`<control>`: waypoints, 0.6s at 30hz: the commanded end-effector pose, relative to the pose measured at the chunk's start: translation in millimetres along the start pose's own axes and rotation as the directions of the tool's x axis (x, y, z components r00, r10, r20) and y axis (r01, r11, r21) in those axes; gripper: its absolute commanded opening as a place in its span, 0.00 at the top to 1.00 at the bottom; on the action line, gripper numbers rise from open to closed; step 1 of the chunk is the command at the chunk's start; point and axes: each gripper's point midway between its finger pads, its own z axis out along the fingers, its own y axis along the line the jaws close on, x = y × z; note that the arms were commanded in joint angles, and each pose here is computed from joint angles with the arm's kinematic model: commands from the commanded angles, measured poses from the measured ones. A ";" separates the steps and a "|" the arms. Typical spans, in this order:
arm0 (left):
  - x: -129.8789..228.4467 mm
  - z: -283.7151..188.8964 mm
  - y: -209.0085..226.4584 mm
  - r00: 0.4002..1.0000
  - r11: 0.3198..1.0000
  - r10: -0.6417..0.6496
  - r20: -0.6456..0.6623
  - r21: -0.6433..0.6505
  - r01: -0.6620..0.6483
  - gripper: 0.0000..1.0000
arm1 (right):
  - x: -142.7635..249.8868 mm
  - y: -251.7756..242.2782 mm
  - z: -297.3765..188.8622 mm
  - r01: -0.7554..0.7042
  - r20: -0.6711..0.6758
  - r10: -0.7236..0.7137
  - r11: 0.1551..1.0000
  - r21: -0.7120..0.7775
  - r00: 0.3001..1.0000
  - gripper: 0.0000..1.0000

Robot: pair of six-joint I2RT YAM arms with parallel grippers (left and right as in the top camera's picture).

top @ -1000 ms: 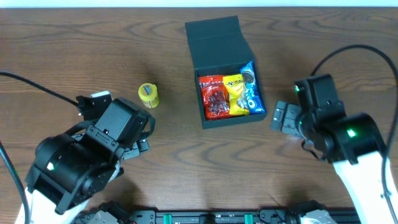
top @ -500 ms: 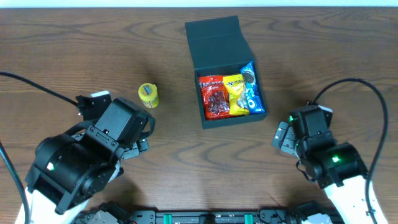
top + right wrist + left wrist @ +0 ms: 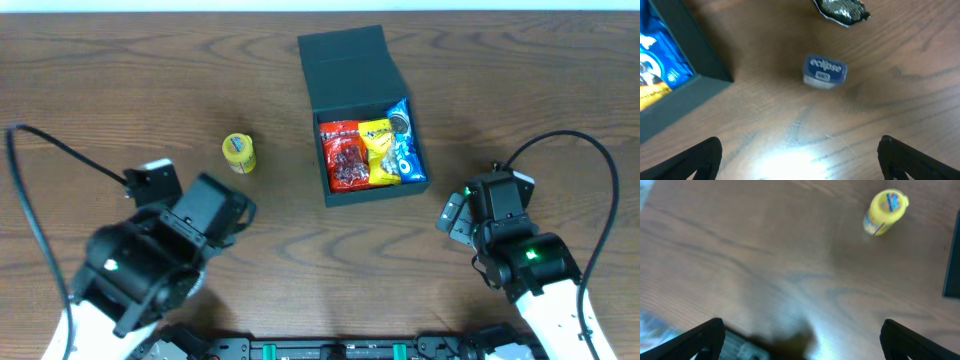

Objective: Pack container

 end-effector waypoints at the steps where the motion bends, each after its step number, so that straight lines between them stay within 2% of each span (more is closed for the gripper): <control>1: 10.8 23.3 -6.7 0.999 1.000 0.021 0.045 -0.008 -0.021 0.04 | -6.3 -1.7 -0.8 -0.005 0.028 0.005 1.000 0.004 1.000 0.01; 4: 15.9 57.5 -25.8 0.987 0.990 0.139 0.084 -0.012 -0.139 0.05 | -10.9 2.8 -1.0 0.007 0.046 -0.006 1.000 -0.015 0.999 0.01; 7: 29.6 87.8 -39.0 0.978 0.980 0.197 0.066 -0.023 -0.196 0.05 | -13.5 4.9 -1.2 0.008 0.056 -0.007 1.000 -0.024 0.998 0.01; 12: 34.0 119.6 -69.5 0.985 0.989 0.144 0.090 0.022 -0.146 0.05 | -18.0 12.5 -1.9 0.045 0.073 -0.040 0.997 -0.057 0.997 0.01; 18: 31.1 155.7 -89.0 0.987 0.993 0.113 0.115 0.002 -0.114 0.05 | -21.6 15.0 -2.3 0.040 0.087 -0.034 0.997 -0.067 0.996 0.01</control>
